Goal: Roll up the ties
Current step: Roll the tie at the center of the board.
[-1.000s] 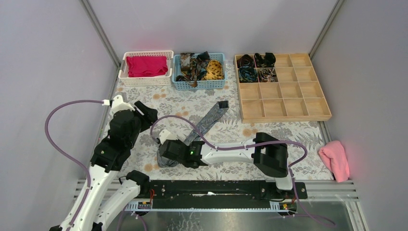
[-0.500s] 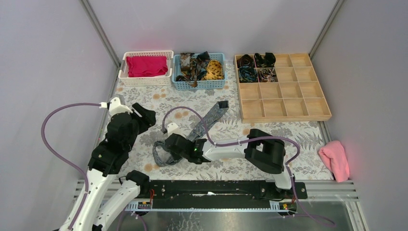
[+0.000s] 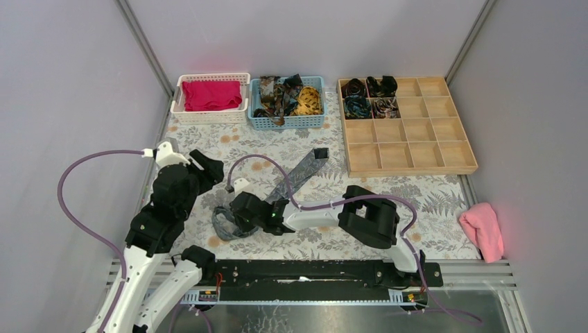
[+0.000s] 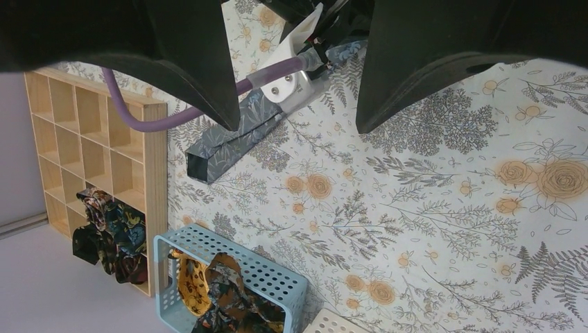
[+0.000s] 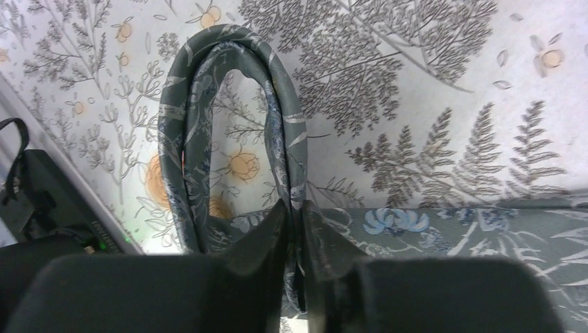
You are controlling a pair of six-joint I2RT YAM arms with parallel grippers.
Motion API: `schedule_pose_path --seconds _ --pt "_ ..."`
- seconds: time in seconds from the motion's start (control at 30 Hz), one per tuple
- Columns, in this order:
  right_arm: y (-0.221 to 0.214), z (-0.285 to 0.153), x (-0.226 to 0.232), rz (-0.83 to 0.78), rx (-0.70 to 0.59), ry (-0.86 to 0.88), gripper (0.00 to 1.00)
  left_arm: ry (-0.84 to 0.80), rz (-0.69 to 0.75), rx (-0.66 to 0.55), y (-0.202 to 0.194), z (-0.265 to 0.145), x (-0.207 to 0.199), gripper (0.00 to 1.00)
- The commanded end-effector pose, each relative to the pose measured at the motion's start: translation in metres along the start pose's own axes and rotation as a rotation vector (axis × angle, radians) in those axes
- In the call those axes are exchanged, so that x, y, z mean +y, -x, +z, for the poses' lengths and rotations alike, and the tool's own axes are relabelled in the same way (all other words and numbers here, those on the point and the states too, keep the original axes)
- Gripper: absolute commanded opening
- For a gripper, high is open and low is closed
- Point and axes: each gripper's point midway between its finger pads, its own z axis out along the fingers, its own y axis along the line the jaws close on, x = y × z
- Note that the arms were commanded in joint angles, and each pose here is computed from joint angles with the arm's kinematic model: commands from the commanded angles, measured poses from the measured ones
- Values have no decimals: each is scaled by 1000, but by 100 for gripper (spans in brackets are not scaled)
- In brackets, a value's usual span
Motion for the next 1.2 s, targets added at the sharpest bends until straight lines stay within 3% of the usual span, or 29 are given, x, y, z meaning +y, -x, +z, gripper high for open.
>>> schedule_pose_path --seconds 0.0,0.13,0.2,0.5,0.7,1.17 --pt "1 5 21 39 22 74 30 23 19 -19 4 2 5 70" --pt "3 -2 22 42 4 98 56 18 21 -14 3 3 4 70" --pt "8 -7 23 30 -14 105 63 10 21 -10 2 4 1 70" --pt "52 -15 10 1 -82 41 69 -8 22 -5 4 3 -4 70" --pt "84 -29 14 -38 -124 106 88 -1 28 -13 9 4 -5 70" --pt "68 16 27 -183 100 157 100 1 31 2 6 11 -7 70"
